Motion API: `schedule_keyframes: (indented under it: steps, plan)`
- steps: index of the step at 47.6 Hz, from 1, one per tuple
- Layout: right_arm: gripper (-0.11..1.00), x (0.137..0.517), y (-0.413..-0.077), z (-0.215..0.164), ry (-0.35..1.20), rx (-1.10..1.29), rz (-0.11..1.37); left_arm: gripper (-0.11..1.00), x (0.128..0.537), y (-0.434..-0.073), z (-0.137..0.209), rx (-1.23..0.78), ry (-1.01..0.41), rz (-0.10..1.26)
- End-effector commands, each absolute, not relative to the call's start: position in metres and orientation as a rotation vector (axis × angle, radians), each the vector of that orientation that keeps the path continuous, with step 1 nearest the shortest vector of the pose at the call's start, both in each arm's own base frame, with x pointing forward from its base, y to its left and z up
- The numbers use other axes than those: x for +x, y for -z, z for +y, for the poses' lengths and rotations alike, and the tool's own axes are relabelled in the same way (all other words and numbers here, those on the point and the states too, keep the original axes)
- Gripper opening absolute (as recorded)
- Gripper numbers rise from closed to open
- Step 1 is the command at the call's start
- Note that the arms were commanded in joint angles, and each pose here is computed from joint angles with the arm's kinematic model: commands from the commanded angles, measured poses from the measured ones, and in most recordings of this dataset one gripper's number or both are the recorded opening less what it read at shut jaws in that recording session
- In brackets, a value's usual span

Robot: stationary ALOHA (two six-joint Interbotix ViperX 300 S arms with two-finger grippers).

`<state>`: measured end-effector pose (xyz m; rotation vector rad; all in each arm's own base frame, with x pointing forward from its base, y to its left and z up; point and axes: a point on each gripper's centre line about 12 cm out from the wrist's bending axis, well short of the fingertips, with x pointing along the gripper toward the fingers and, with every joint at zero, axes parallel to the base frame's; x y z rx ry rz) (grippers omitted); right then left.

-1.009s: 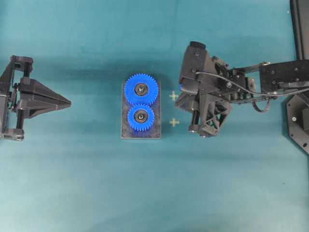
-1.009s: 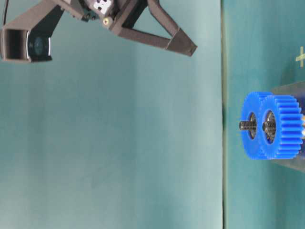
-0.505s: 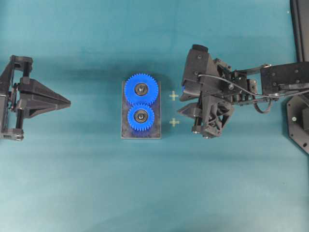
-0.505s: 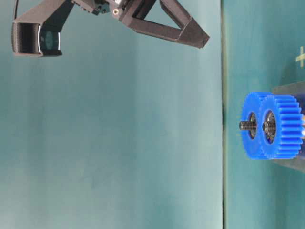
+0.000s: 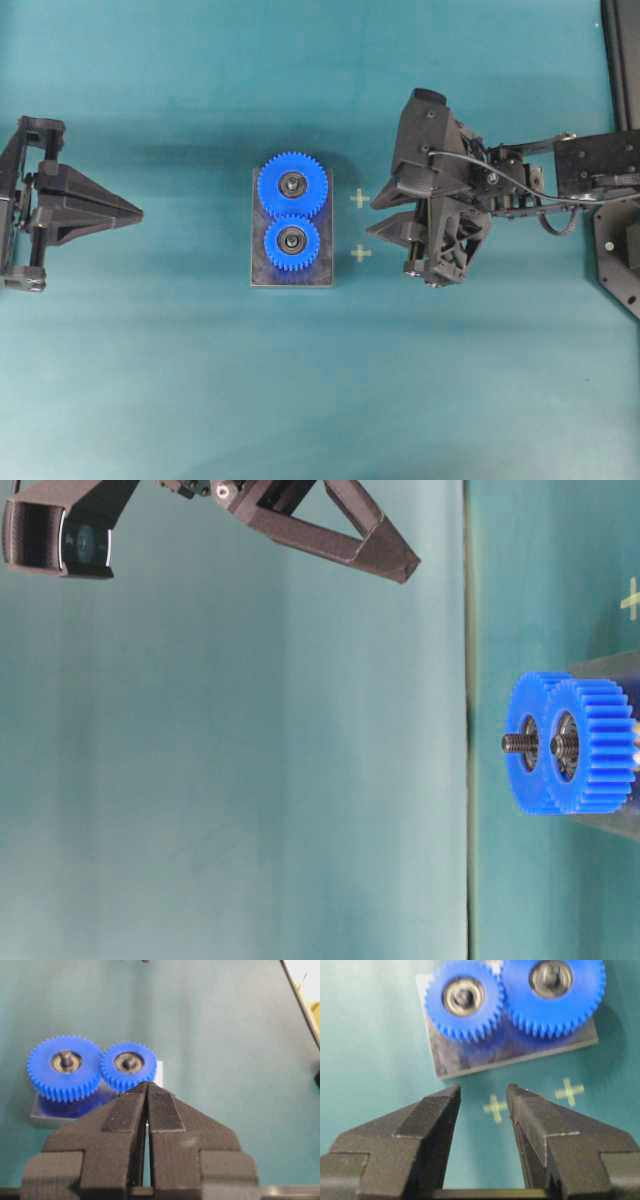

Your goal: Fit the small gear onto the shaft.

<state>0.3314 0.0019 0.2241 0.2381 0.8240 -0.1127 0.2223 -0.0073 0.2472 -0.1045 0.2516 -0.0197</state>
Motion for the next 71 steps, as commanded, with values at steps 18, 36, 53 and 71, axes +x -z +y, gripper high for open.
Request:
schedule_keyframes:
  steps: [18, 36, 53, 71]
  plan:
    - [0.50, 0.3317, -0.2320, 0.0037, 0.100, 0.240, 0.779, 0.00, 0.2232, -0.2491, -0.0067, -0.105, 0.018, 0.241]
    - [0.50, 0.3342, -0.2319, 0.0038, 0.098, 0.244, 0.762, 0.00, 0.2225, -0.2471, -0.0064, -0.107, 0.016, 0.247]
    - [0.50, 0.3353, -0.2295, 0.0041, 0.092, 0.249, 0.723, 0.00, 0.2226, -0.2481, -0.0057, -0.109, 0.013, 0.244]
    - [0.50, 0.3337, -0.2267, 0.0040, 0.093, 0.247, 0.731, 0.00, 0.2222, -0.2469, -0.0057, -0.109, 0.012, 0.247]
